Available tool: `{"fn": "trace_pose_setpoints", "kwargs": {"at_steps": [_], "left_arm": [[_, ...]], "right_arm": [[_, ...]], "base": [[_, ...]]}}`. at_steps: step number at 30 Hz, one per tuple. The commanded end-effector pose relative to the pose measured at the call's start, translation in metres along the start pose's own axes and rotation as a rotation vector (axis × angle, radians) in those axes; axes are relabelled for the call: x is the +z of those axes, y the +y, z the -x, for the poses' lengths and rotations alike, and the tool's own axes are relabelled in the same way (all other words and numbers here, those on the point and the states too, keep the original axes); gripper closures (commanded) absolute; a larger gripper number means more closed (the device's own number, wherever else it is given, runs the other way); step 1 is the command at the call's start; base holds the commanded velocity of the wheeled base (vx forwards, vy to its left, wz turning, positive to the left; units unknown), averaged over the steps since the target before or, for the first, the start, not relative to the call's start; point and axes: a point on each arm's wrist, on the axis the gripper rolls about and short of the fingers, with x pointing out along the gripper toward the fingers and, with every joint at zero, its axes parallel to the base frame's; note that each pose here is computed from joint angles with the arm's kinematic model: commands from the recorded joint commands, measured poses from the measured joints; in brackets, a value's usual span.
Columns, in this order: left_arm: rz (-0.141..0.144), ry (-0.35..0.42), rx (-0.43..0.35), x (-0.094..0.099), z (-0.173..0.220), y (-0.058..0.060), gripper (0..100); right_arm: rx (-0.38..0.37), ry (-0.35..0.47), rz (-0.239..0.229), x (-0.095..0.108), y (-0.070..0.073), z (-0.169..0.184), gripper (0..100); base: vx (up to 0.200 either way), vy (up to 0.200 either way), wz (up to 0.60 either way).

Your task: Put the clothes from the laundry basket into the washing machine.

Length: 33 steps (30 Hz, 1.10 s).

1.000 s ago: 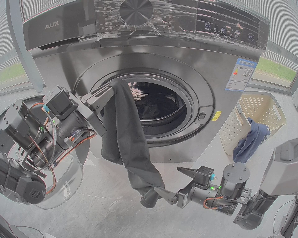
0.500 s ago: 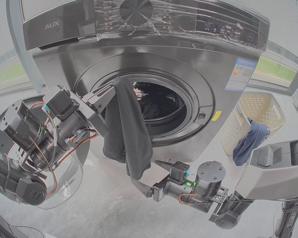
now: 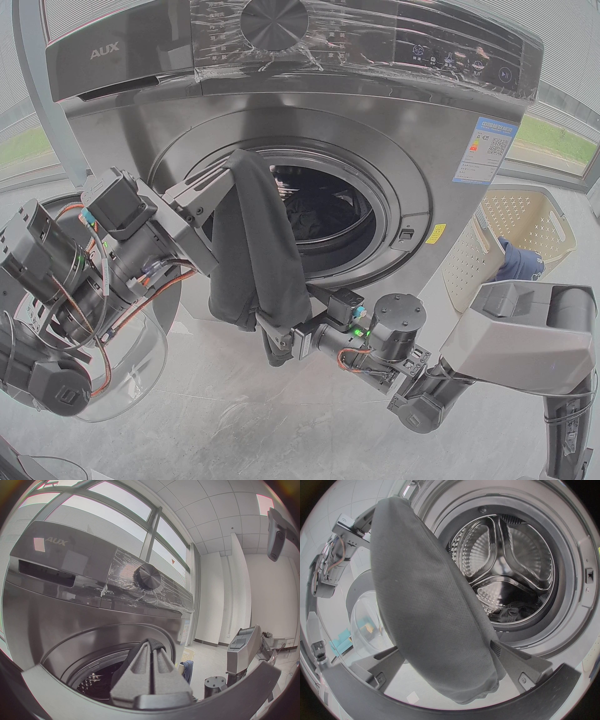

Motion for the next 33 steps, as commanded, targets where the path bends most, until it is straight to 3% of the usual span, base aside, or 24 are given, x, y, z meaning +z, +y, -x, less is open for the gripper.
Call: {"fn": "trace_pose_setpoints", "kwargs": {"at_steps": [1,23,28,33], "left_arm": [[-0.002,-0.006,0.000,0.002,0.000,0.000,100],[0.009,-0.010,-0.004,0.002,-0.002,-0.006,100],[0.018,-0.014,-0.015,0.003,-0.003,-0.010,100],[0.016,-0.015,-0.012,0.003,-0.002,-0.009,100]], "right_arm": [[0.011,0.016,0.000,-0.013,0.002,-0.006,0],[0.067,-0.063,-0.002,-0.034,0.018,-0.053,0],[-0.007,-0.121,-0.015,-0.036,0.014,-0.071,0],[-0.029,-0.139,-0.025,-0.035,0.010,-0.076,0]], "base": [[0.000,0.000,0.00],[0.000,0.000,0.00],[0.000,0.000,0.00],[0.000,0.000,0.00]]}}
